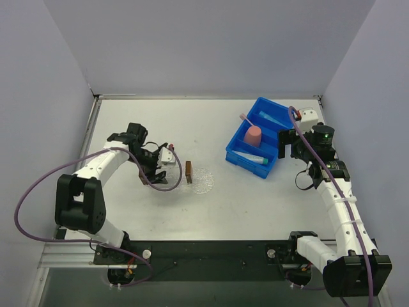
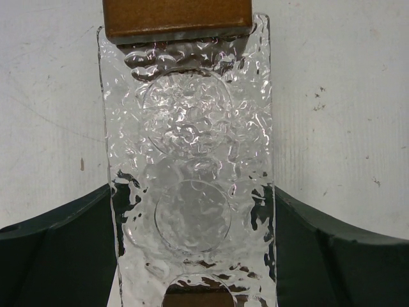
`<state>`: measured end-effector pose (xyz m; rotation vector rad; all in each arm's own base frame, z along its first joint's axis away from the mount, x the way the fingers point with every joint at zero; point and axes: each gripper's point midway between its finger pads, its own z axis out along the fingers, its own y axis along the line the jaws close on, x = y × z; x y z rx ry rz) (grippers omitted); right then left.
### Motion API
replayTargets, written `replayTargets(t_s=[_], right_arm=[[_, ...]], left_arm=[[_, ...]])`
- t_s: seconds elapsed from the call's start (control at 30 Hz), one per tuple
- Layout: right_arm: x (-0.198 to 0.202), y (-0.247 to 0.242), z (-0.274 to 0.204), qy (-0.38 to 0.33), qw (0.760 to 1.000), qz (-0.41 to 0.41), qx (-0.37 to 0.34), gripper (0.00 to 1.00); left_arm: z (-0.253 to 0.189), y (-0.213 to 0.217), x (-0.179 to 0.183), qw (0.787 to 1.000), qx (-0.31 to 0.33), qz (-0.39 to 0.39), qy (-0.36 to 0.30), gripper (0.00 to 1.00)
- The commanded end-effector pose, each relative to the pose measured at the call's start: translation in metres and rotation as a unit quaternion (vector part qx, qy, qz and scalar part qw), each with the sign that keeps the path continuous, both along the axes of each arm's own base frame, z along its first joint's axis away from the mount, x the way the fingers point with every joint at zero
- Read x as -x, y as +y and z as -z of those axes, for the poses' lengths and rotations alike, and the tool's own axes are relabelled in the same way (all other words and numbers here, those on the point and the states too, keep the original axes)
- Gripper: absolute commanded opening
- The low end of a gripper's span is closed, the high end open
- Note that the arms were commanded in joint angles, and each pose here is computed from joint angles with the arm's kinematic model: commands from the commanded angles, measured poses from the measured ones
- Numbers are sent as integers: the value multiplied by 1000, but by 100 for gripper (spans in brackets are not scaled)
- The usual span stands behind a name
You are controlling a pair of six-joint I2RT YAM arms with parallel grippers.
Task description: Prepare toiletry sets of a toothbrush and toothpaste on the tray
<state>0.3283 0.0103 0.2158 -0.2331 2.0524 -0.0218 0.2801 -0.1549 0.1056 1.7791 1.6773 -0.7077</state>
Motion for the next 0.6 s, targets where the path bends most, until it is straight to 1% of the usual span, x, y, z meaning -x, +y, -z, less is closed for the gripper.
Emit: replayTargets(t_s=[0.0,0.1,0.33,0.47,0.57], right_arm=[[-3,3,-9,-11,1000,-7,0,100],[-3,2,-8,-9,1000,-6,0,100],[-3,3,-7,-8,1000,-11,0,100],[-3,3,-6,-7,1000,-11,0,100],[-4,4,-7,-8,1000,-12,1,100]], left_arm=[[-6,-16,-8,997,51,38,-35,49],[4,-14,-13,998,37,36,-24,49],[19,-13,-22,999,26,31,-4,49],[24,-11,-27,999,19,28,-5,49],[27,-10,-28,1000,14,27,-9,52]])
